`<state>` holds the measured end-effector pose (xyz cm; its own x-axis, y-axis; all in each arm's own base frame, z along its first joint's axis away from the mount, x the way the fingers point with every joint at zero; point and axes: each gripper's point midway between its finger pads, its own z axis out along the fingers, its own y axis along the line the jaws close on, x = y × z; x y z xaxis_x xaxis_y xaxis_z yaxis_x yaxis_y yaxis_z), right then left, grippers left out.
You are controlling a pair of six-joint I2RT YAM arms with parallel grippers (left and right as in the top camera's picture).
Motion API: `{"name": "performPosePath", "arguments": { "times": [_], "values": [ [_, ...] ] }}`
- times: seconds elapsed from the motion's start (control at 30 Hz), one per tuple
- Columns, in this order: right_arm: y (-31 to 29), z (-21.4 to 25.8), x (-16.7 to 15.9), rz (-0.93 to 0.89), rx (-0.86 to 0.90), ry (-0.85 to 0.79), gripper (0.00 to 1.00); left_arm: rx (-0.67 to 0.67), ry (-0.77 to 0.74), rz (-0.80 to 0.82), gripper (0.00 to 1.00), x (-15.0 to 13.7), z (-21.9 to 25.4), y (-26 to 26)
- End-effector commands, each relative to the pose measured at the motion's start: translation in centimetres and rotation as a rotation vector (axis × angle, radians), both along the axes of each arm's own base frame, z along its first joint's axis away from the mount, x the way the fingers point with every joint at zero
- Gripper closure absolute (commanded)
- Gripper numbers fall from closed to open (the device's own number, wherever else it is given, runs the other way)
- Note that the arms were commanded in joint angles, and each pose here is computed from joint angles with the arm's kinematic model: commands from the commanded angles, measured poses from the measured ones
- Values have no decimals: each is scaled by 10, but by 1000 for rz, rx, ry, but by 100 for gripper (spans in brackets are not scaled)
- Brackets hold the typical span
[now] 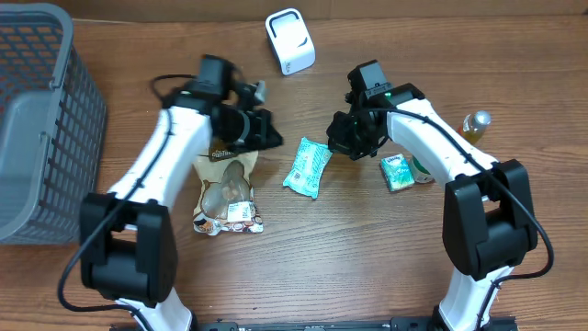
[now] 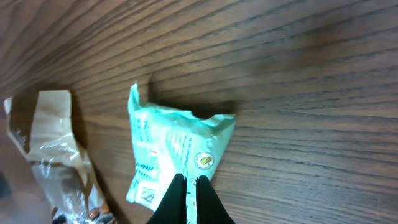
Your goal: Scan the item barcode
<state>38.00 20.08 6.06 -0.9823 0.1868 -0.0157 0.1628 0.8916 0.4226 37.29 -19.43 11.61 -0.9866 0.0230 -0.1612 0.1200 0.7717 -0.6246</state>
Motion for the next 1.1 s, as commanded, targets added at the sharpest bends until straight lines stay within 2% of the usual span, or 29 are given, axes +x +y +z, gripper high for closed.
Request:
{"name": "performPosePath", "arguments": {
  "times": [0.0,0.13,0.33,0.5,0.63,0.8,0.87,1.07],
  "values": [
    [10,23,2,55,61,-49,96,109,2,22,96,-7,-7,-16],
    [12,14,-6,76,80,-25,96,198,4,41,96,-17,-15,-30],
    [21,2,-11,94,175,0,96,243,27,86,96,-22,-23,-30],
    [29,-7,-14,165,222,-1,96,248,53,84,96,-30,-38,-27],
    [29,-8,-13,170,223,-7,96,201,29,29,96,-32,-40,-35],
    [29,-8,-12,170,224,-12,96,193,42,38,96,-31,-44,-37],
    [29,-9,-12,168,218,-14,96,163,79,22,96,-34,-54,-44],
    [27,-10,-13,166,207,-9,96,211,184,18,96,-41,-99,-39]
  ]
}}
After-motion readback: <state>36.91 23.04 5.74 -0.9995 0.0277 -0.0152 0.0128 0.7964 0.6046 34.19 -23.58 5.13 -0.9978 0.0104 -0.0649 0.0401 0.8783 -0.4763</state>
